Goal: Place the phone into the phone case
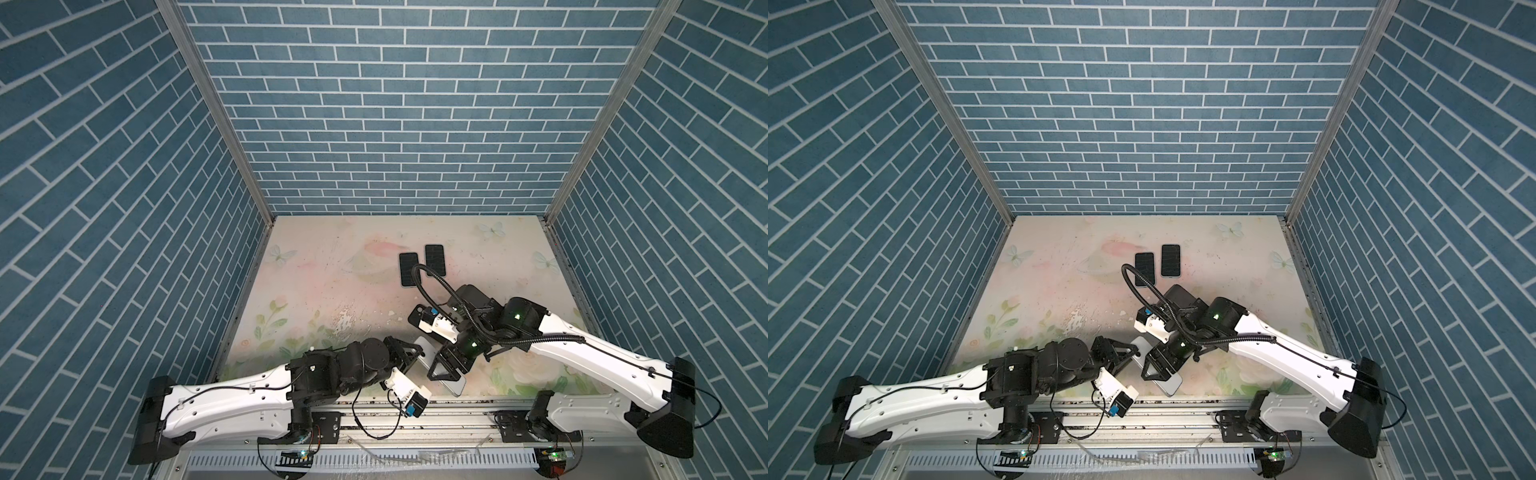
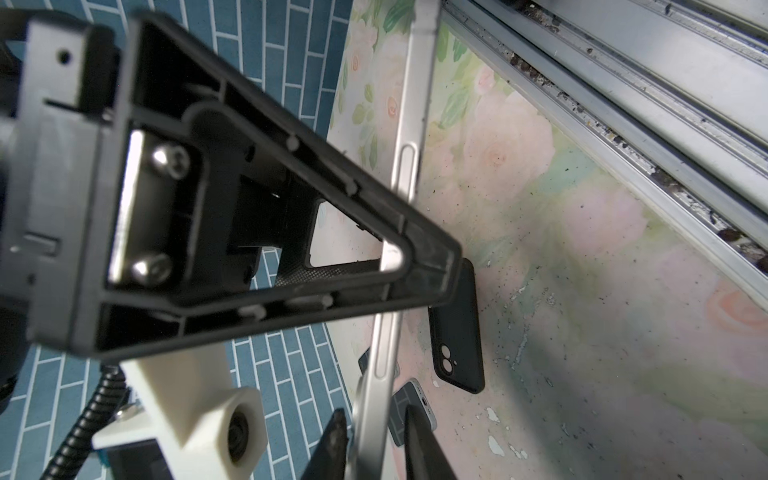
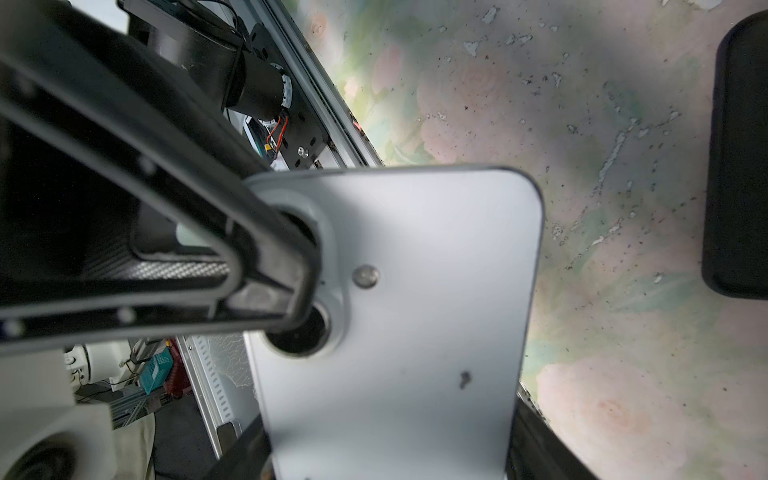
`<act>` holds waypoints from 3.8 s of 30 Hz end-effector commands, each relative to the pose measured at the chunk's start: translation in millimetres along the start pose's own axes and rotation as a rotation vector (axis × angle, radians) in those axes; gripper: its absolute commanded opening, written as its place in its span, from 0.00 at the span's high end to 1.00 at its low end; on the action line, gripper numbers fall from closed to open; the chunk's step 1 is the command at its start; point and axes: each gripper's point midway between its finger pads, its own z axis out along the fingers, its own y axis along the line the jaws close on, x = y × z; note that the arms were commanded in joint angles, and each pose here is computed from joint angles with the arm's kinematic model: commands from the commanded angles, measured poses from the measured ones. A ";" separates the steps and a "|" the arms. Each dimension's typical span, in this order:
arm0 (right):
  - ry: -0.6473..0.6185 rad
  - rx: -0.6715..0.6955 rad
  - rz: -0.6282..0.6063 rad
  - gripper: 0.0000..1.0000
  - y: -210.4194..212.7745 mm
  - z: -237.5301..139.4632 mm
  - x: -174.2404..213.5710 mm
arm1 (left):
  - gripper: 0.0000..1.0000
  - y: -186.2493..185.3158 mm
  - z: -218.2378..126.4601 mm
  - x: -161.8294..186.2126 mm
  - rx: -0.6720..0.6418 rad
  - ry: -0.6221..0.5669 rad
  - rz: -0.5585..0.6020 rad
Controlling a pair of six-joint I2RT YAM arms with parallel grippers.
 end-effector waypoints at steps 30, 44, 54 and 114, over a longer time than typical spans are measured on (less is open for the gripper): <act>-0.519 0.339 -0.263 0.31 -11.1 -105.8 -26.3 | 1.00 -9.2 -17.5 15.4 0.434 0.001 -0.932; -0.543 0.097 -0.369 0.49 19.2 -75.5 -24.6 | 1.00 19.4 -39.6 1.7 0.417 -0.266 -1.140; -0.544 0.030 -0.369 0.69 28.7 -73.1 -22.7 | 1.00 30.5 -43.1 4.7 0.371 -0.323 -1.183; -0.644 0.410 0.485 1.00 -147.2 -104.9 4.4 | 0.94 -102.1 177.2 197.9 0.320 0.860 -1.778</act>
